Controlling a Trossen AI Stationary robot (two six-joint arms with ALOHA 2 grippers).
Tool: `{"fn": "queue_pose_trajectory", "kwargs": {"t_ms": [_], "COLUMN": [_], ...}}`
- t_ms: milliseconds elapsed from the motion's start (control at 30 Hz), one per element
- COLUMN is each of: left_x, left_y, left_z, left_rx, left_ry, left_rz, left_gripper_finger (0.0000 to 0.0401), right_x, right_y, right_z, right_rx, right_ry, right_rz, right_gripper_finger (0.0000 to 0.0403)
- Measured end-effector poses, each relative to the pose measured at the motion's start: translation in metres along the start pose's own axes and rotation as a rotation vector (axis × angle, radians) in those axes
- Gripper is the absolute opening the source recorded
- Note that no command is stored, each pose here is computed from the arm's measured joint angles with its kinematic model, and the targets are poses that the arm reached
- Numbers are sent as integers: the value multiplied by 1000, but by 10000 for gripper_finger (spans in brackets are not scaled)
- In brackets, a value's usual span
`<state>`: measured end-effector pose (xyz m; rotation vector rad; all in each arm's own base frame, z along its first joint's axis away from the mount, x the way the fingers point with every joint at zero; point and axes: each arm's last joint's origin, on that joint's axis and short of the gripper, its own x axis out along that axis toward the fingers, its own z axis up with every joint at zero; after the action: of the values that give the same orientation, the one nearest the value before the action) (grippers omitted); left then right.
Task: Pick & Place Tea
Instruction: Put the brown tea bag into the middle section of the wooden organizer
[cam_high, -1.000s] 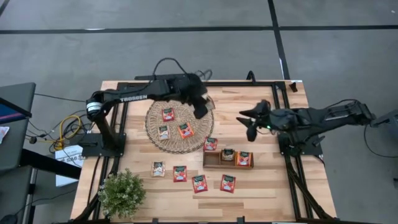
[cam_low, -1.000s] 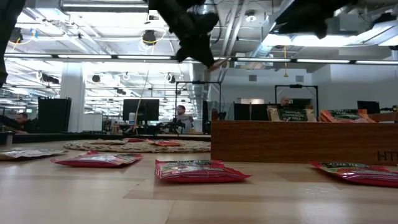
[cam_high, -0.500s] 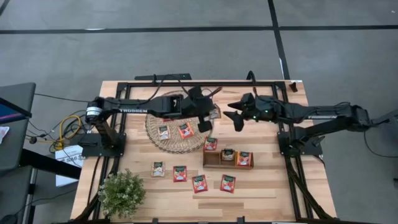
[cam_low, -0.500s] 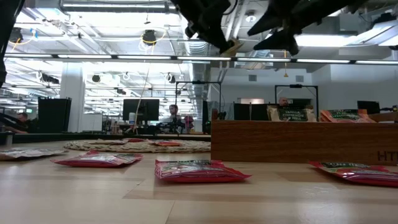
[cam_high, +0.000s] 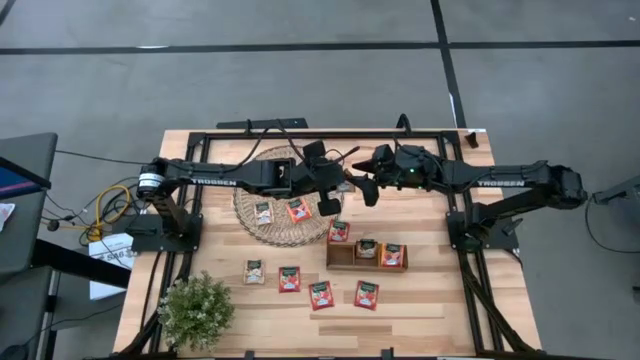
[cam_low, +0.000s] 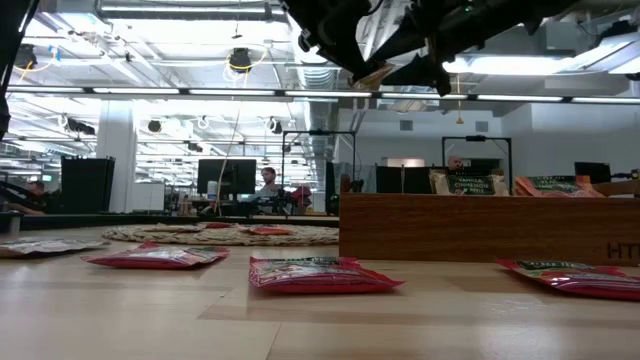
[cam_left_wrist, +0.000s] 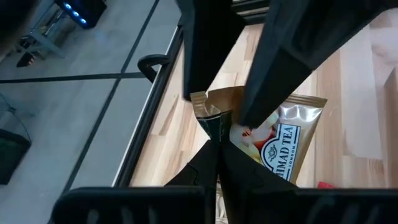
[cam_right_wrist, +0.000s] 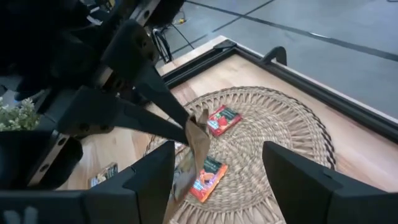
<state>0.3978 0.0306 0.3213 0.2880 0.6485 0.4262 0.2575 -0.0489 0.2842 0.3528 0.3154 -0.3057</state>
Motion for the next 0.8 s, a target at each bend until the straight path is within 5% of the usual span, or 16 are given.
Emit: {"fn": "queue_pose_trajectory", "kwargs": {"t_ms": [200,800], "left_x": [0,0], "left_y": [0,-1], "left_z": [-2,-6], "left_rx": [9,29], "left_ry": [19,59], "left_rz": [-6,-29], "left_gripper_finger": [0,0], "right_x": [10,9], "right_y": [-1,-1], "right_z": [0,3], "right_rx": [-10,-50], "right_ry": [36,27], "right_rz": [-16,8], "right_gripper_finger": [210,39]}}
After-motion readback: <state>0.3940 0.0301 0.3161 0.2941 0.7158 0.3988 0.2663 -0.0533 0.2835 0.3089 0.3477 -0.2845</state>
